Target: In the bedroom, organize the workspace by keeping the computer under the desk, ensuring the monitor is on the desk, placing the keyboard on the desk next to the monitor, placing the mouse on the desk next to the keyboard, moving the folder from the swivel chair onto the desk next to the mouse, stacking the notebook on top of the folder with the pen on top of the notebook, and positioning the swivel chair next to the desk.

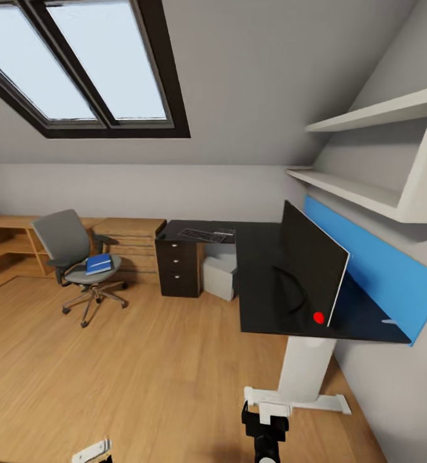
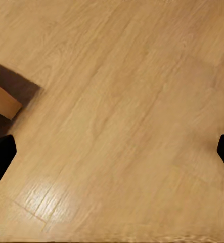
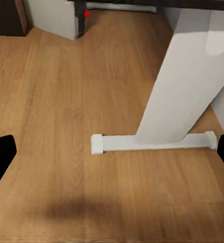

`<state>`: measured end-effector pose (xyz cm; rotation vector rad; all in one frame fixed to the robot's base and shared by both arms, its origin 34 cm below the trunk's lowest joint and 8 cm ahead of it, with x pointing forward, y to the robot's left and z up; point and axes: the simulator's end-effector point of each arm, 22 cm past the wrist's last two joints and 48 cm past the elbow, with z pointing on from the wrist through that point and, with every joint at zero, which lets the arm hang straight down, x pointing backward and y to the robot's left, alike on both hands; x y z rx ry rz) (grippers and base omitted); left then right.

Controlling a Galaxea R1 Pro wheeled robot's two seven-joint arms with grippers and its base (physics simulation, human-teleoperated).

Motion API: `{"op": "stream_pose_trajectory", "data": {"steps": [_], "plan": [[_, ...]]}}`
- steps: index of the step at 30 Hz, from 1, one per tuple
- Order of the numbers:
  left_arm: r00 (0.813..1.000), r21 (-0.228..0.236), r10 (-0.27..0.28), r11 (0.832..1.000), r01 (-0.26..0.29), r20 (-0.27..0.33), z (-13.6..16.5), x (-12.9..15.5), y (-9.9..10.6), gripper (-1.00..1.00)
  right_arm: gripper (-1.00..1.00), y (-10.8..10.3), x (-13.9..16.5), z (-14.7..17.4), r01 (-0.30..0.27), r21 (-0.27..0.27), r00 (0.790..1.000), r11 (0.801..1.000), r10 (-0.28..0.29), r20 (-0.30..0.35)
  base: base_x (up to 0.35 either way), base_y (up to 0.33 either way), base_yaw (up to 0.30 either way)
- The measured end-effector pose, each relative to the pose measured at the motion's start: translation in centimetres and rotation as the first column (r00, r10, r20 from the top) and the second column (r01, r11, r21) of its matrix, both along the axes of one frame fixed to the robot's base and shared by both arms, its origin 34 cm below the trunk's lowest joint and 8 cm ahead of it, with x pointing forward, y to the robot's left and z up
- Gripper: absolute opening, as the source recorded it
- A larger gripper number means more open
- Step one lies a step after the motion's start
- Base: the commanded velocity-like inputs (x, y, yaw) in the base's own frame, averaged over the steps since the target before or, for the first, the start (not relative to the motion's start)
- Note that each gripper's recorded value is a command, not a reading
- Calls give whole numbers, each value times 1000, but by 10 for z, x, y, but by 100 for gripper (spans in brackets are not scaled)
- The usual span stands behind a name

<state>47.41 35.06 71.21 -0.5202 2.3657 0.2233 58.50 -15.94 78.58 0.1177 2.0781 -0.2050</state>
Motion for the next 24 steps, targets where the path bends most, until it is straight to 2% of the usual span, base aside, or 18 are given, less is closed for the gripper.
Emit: {"op": "stream_pose_trajectory", "data": {"steps": [6,9,20,24], "plan": [[994,31,-99,994,100,-42,-14,-13,-13,100,100,17,-8,-13,-98,39,995,994,99,-23,240,263,0],[991,39,-120,992,123,-56,-17,-17,-15,100,100,11,-14,-22,-131,33,990,991,132,-43,231,271,0],[991,42,-120,992,123,-65,-19,-19,-14,100,100,8,-16,-25,-146,28,988,989,147,-50,220,279,-3],[991,41,-120,992,123,-65,-19,-19,-15,100,100,8,-16,-25,-147,27,988,989,148,-50,192,297,-126]]}}
